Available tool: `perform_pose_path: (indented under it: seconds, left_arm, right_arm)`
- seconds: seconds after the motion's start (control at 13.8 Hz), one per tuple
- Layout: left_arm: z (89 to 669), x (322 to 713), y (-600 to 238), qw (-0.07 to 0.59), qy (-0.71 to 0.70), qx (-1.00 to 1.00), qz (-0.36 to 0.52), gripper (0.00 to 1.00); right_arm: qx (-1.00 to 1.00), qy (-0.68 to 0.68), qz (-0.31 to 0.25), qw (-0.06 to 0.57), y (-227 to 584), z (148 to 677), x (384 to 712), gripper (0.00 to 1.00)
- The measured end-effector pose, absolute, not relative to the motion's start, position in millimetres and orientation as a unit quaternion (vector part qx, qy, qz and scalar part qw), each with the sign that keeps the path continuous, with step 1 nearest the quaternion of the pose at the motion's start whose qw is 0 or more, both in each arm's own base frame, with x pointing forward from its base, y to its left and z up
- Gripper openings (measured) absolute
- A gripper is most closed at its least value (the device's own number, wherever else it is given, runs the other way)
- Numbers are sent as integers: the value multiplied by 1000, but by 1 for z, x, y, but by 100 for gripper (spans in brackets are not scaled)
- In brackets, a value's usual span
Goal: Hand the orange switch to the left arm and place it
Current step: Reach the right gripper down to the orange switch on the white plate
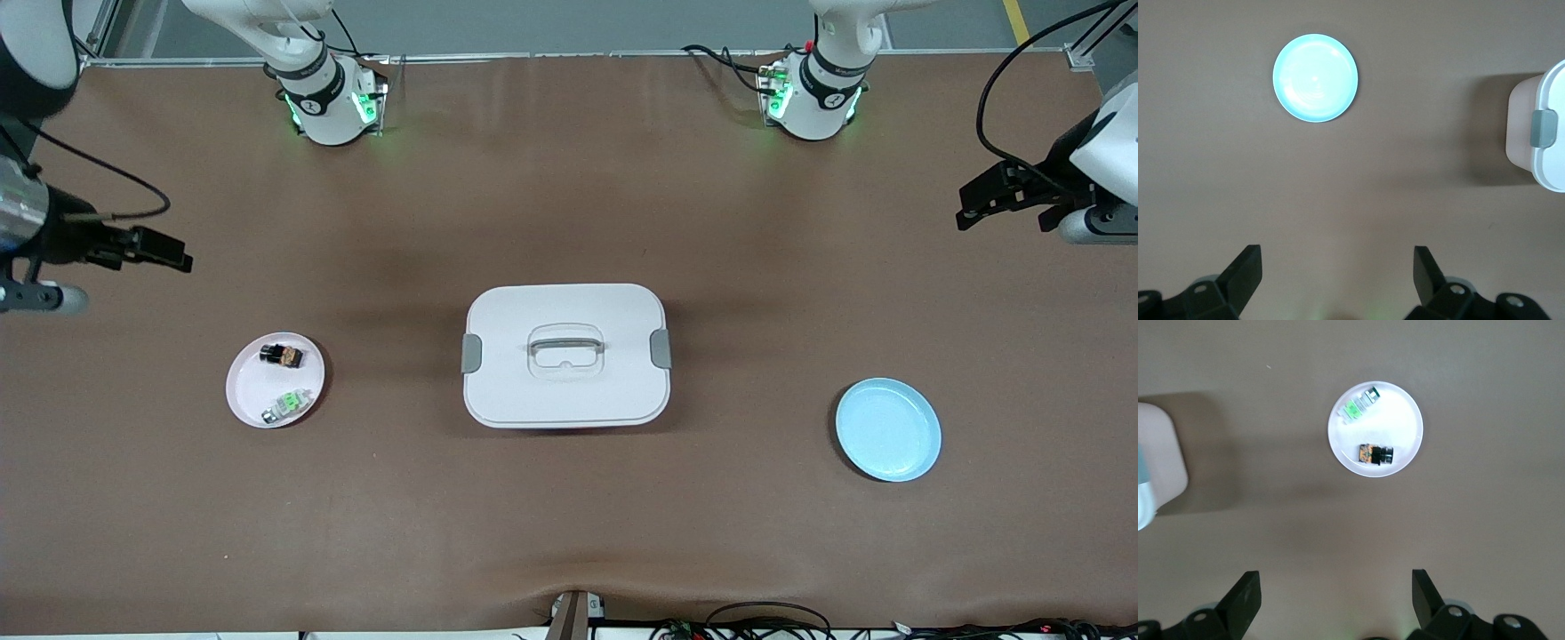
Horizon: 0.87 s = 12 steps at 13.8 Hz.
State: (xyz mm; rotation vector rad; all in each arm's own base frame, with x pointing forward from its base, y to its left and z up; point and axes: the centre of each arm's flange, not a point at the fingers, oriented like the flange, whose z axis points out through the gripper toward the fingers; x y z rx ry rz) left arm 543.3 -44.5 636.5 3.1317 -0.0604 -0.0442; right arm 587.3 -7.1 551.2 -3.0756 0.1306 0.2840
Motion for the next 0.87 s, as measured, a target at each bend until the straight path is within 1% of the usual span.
perform_pose_path:
  seconds: [0.22,0.58,0.87]
  left_arm:
    - [635,543,-52,4,-26,1000,-15,100]
    - [633,544,-56,5,-21,1000,-18,100]
    - [632,542,-79,4,-1,1000,-19,100]
  right_arm:
    - [-992,55,110,27,-23,513,605,100]
    - [-995,52,81,29,-18,493,619,100]
    - [-997,55,56,28,-17,441,624,100]
